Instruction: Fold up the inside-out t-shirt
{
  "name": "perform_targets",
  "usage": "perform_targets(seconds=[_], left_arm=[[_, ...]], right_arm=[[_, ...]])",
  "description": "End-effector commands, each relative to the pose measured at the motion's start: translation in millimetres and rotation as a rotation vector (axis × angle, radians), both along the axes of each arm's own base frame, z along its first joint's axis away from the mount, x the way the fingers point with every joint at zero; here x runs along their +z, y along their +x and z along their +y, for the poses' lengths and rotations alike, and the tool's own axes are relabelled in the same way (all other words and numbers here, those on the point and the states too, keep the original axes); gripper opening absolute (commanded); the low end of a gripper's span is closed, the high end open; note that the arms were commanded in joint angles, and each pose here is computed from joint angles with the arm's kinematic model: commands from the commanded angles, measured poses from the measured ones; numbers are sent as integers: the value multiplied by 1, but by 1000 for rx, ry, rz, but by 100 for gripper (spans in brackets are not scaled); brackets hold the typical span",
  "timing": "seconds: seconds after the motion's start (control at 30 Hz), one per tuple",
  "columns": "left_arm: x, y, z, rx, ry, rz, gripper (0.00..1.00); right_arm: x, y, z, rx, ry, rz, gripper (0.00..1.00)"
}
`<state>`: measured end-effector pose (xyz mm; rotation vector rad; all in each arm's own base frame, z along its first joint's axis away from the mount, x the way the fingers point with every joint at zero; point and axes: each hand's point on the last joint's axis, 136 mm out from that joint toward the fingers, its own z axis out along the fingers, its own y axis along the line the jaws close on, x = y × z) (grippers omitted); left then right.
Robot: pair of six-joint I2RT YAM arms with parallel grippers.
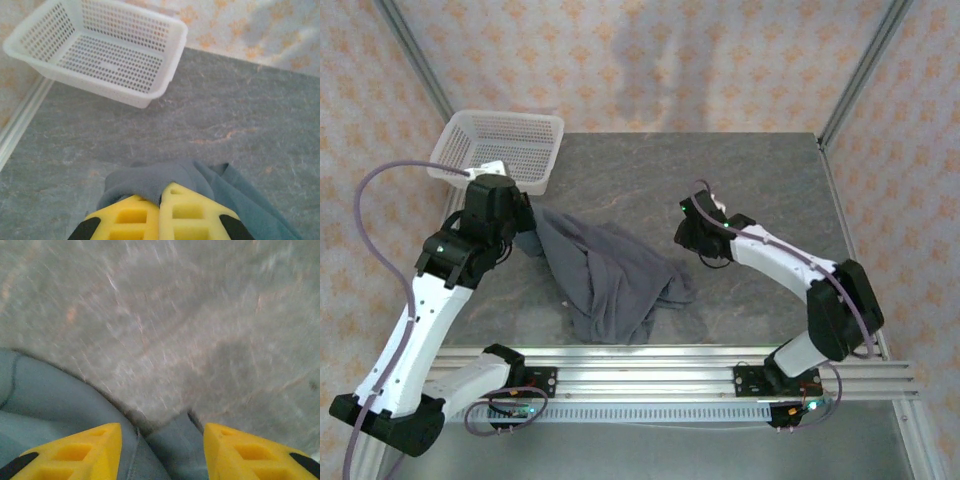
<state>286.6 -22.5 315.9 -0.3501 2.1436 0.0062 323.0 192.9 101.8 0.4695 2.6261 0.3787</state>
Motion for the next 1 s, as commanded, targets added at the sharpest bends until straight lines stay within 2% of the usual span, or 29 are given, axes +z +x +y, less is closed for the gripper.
perform_targets(seconds=[0.0, 0.1, 0.33, 0.5, 0.83, 0.97], left_arm=[[-8, -1, -3, -26, -5, 8, 0], [-16, -4, 0, -15, 2, 20, 0], [-20, -5, 2, -12, 17, 25, 0], [-25, -5, 3, -8, 23, 34, 0], [-26, -5, 3, -9, 21, 31, 0], [-27, -5, 3, -7, 21, 29, 0]], right_arm=[[-19, -21, 12, -75, 94, 171, 47], [-32, -28, 19, -112, 113, 231, 47], [-61, -36, 24, -102, 16, 310, 50], [-65, -39, 18, -118, -86, 323, 65], [-96, -42, 8, -232, -124, 361, 66], [-111, -43, 13, -294, -32, 376, 62]])
